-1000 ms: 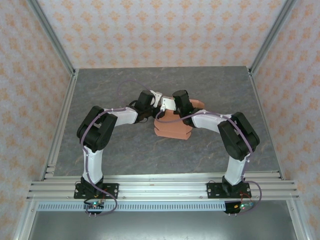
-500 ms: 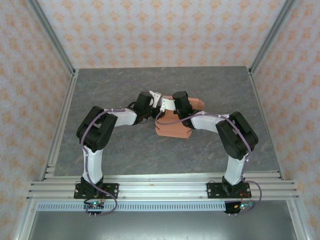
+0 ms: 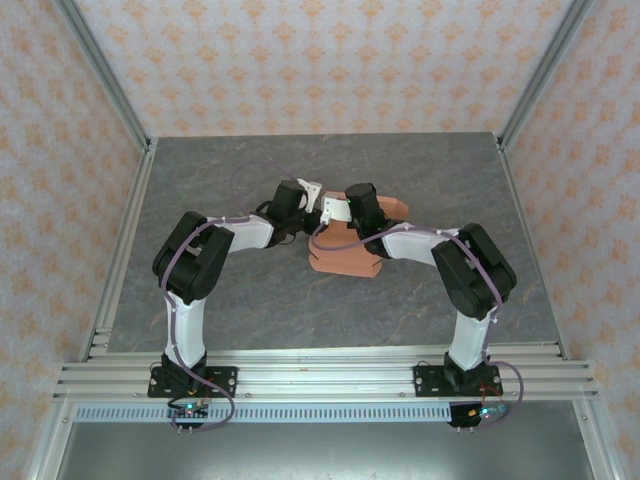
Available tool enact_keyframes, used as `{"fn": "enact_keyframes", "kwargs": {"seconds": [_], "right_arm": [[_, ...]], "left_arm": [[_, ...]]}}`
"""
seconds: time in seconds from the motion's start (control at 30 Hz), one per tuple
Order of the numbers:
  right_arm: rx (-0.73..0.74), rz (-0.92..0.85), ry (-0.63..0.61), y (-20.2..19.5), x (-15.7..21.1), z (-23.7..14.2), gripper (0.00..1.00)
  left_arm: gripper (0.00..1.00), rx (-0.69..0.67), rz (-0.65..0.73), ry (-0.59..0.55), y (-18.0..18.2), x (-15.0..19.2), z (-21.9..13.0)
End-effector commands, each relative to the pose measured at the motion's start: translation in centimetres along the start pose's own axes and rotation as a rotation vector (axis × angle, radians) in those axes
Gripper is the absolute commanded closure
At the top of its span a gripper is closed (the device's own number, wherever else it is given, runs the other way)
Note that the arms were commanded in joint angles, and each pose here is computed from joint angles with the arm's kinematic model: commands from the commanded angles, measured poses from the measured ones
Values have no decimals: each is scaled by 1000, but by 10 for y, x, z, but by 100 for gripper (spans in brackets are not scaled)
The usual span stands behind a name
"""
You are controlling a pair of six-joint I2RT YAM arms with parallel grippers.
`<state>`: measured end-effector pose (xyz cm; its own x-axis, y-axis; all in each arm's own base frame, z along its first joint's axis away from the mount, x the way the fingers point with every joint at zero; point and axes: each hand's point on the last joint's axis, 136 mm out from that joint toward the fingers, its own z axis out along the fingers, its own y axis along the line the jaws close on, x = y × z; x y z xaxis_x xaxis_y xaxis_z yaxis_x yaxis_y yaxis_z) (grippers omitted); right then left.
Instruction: Fold the paper box
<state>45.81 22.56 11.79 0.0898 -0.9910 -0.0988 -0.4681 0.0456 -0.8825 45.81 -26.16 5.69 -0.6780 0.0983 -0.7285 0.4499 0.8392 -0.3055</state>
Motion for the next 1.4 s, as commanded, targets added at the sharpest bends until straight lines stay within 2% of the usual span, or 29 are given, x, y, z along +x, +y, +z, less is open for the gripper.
{"fn": "enact_keyframes", "kwargs": {"seconds": [0.0,0.47,0.67,1.13,1.37], "right_arm": [[-92,-9,-20,21,-1,-7,100],[-86,38,-46,5,-11,-10,100],[-85,57,-54,3,-15,-13,100],[-75,75,-75,-2,-27,-19,100],[-68,79,-68,-4,-27,-20,100]], "left_arm": [[69,-20,-13,-27,5,-19,-2],[84,-119,-42,24,19,-15,6],[90,-210,-84,21,33,-15,3],[98,-375,-272,37,56,-3,2],[99,-415,-315,6,62,-7,-4]]}}
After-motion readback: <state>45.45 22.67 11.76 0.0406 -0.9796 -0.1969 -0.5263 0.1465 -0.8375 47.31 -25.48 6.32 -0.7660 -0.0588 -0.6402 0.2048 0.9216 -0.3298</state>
